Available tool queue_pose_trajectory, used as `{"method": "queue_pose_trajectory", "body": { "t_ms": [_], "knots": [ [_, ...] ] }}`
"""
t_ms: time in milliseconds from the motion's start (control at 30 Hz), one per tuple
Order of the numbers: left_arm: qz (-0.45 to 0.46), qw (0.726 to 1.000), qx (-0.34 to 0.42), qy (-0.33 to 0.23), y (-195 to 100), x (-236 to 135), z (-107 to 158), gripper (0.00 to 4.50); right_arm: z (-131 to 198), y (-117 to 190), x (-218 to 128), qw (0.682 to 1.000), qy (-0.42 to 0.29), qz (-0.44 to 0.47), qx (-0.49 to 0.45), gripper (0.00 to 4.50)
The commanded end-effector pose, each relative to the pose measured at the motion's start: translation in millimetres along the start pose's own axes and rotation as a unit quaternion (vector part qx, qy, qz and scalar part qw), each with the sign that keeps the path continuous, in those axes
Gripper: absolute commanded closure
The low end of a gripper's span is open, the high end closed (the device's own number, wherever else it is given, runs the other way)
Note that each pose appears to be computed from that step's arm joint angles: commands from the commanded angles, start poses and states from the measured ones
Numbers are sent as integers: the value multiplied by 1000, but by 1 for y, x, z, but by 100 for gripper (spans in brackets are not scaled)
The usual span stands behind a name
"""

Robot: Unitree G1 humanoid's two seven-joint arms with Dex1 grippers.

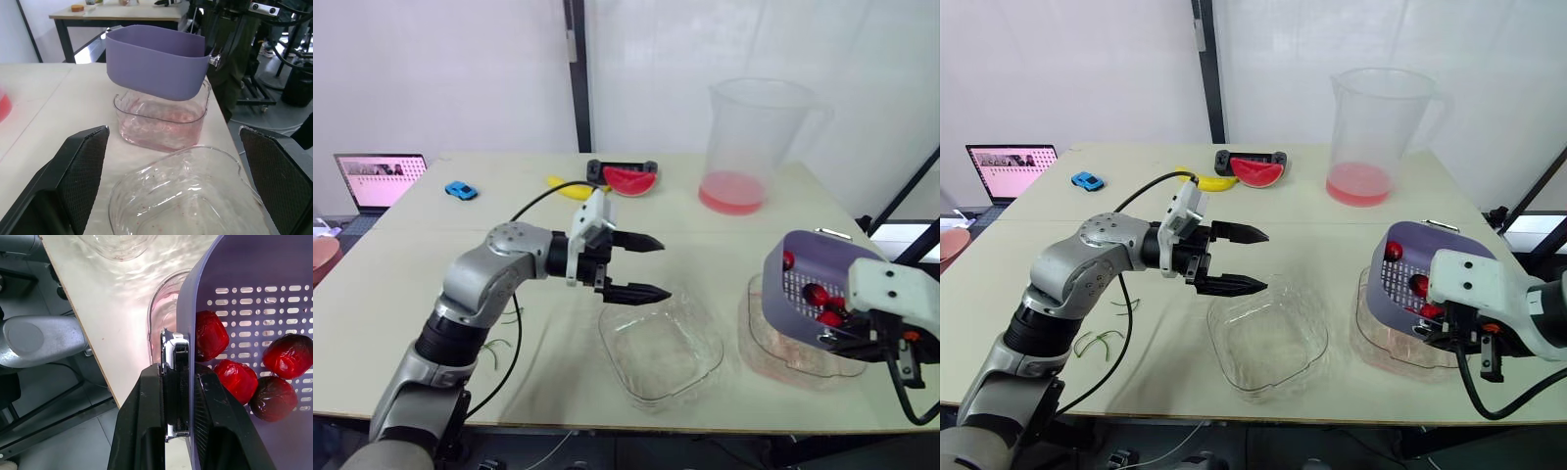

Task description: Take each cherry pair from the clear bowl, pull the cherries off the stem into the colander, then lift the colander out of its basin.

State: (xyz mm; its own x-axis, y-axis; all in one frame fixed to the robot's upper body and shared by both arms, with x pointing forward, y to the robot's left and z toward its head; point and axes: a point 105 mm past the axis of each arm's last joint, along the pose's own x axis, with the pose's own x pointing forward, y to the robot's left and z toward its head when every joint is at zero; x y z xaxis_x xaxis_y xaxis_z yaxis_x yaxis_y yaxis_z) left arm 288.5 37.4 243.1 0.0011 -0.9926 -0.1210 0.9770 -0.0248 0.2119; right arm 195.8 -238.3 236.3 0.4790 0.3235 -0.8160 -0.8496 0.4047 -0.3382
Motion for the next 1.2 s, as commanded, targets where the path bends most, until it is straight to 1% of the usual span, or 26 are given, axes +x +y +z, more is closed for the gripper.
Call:
{"method": "queue_pose_trajectory", "body": {
  "t_ms": [33,633,800,1000,1100,1200],
  "knots": [
    [14,1000,23,-12,3,-4,7,0,6,-5,-9,1000,-8,-24,-11,429],
    [22,999,25,-14,-1,-8,8,0,7,-9,-3,1000,5,-14,-14,429],
    [27,999,24,-14,-1,-11,7,0,7,-15,-9,1000,10,-22,-17,429],
    [39,999,20,-17,-1,-16,7,0,4,-11,-2,1000,18,4,-22,429],
    [49,998,20,-17,-2,-19,8,0,7,-14,-6,1000,16,-3,-22,429],
    [57,998,11,-21,-2,-23,7,0,6,-12,-4,1000,15,10,-19,429]
  ]
}}
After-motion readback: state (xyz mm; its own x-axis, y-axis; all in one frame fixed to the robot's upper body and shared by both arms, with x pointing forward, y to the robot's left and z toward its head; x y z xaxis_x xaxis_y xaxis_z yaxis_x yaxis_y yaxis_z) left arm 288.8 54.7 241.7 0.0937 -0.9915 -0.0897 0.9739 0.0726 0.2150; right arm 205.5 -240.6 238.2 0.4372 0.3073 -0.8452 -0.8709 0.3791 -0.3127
